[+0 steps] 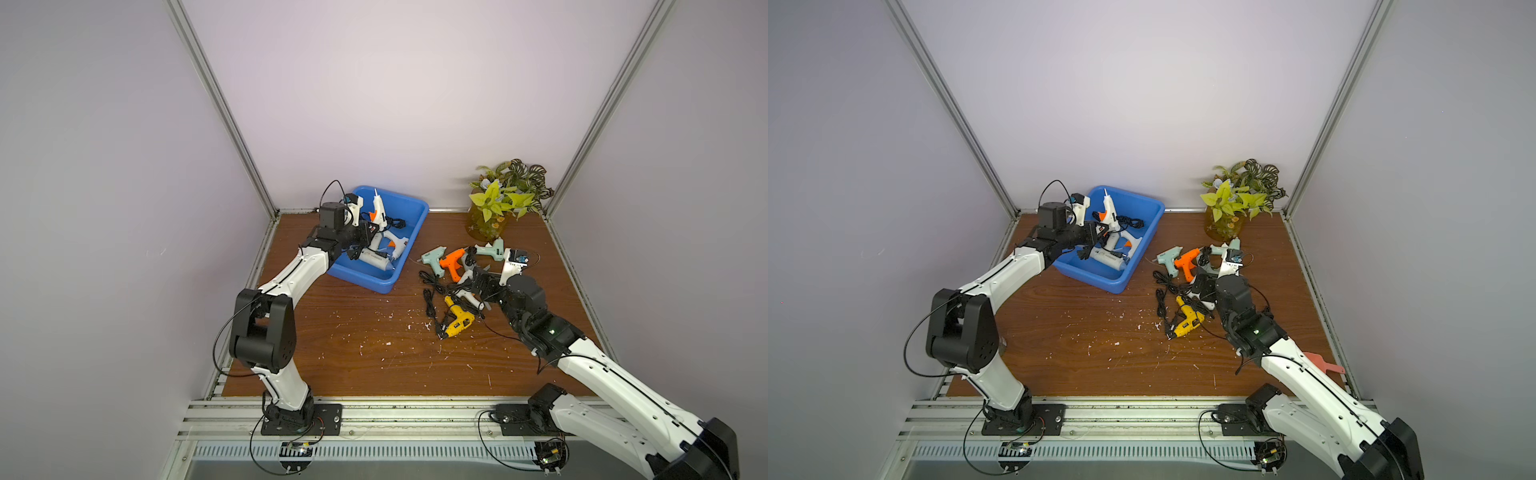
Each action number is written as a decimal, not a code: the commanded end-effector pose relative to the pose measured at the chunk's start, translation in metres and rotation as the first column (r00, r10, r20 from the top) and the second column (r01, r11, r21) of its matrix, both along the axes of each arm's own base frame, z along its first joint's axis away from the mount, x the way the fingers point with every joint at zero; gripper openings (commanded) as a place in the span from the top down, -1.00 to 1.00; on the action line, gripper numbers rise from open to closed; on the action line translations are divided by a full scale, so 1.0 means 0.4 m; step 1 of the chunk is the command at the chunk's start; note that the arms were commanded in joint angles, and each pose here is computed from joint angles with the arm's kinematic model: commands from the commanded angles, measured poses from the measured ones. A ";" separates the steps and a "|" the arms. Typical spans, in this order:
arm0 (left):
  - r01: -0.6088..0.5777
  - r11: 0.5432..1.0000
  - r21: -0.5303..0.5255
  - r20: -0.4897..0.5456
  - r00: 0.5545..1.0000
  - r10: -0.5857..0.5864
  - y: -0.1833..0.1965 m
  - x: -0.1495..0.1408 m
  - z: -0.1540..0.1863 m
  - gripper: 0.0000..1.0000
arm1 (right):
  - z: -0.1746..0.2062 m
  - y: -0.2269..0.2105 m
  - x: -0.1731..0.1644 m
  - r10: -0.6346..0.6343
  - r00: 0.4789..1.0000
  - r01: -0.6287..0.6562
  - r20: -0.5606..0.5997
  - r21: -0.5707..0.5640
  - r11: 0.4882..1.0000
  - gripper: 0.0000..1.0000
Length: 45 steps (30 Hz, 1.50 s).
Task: Put the hot melt glue gun into the storage box
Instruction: Place the hot melt adhesive gun in the storage box.
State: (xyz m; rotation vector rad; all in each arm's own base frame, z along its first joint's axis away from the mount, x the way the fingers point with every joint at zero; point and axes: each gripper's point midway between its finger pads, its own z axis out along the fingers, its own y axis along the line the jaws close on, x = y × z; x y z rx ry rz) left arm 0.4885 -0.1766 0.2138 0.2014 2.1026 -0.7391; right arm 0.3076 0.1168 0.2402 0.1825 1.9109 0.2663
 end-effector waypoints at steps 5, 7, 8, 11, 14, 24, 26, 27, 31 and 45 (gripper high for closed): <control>0.064 0.998 -0.008 -0.105 0.992 -0.064 -0.023 0.015 -0.115 0.84 | -0.006 -0.012 0.004 -0.034 0.999 0.034 -0.002 0.007 0.999 -0.89; 0.081 0.997 -0.019 -0.138 0.987 -0.083 -0.032 0.017 -0.152 0.83 | -0.013 -0.012 0.007 -0.039 0.999 0.039 -0.014 0.001 0.999 -0.90; 0.091 0.995 -0.029 -0.155 0.983 -0.094 -0.040 0.016 -0.171 0.83 | -0.018 -0.012 0.009 -0.042 0.999 0.042 -0.023 -0.002 0.999 -0.91; 0.103 0.994 -0.033 -0.188 0.976 -0.107 -0.052 0.013 -0.219 0.80 | -0.032 -0.013 0.014 -0.050 0.998 0.049 -0.043 -0.017 0.999 -0.91; 0.090 0.996 -0.018 -0.211 0.973 -0.091 -0.045 0.015 -0.255 0.78 | -0.043 -0.026 0.016 -0.078 0.995 0.077 -0.057 -0.023 0.997 -0.91; -0.041 0.989 0.145 -0.225 0.972 0.073 0.034 0.027 -0.301 -0.13 | -0.081 -0.064 0.026 -0.124 0.986 0.125 -0.109 -0.005 0.992 -0.79; -0.069 0.984 0.163 -0.200 0.975 0.101 0.050 0.029 -0.278 -0.21 | -0.092 -0.078 0.030 -0.141 0.982 0.143 -0.124 0.005 0.990 -0.77; -0.080 0.982 0.169 -0.185 0.976 0.112 0.054 0.028 -0.264 -0.27 | -0.097 -0.084 0.033 -0.146 0.981 0.149 -0.130 0.012 0.989 -0.77; -0.147 0.971 0.187 -0.111 0.979 0.169 0.084 0.020 -0.190 -0.59 | -0.115 -0.113 0.045 -0.162 0.974 0.173 -0.157 0.060 0.983 -0.75; -0.352 0.931 0.095 0.161 0.929 0.334 0.191 -0.134 0.089 -0.98 | -0.179 -0.133 0.104 -0.079 0.964 0.109 -0.256 0.106 0.988 -0.42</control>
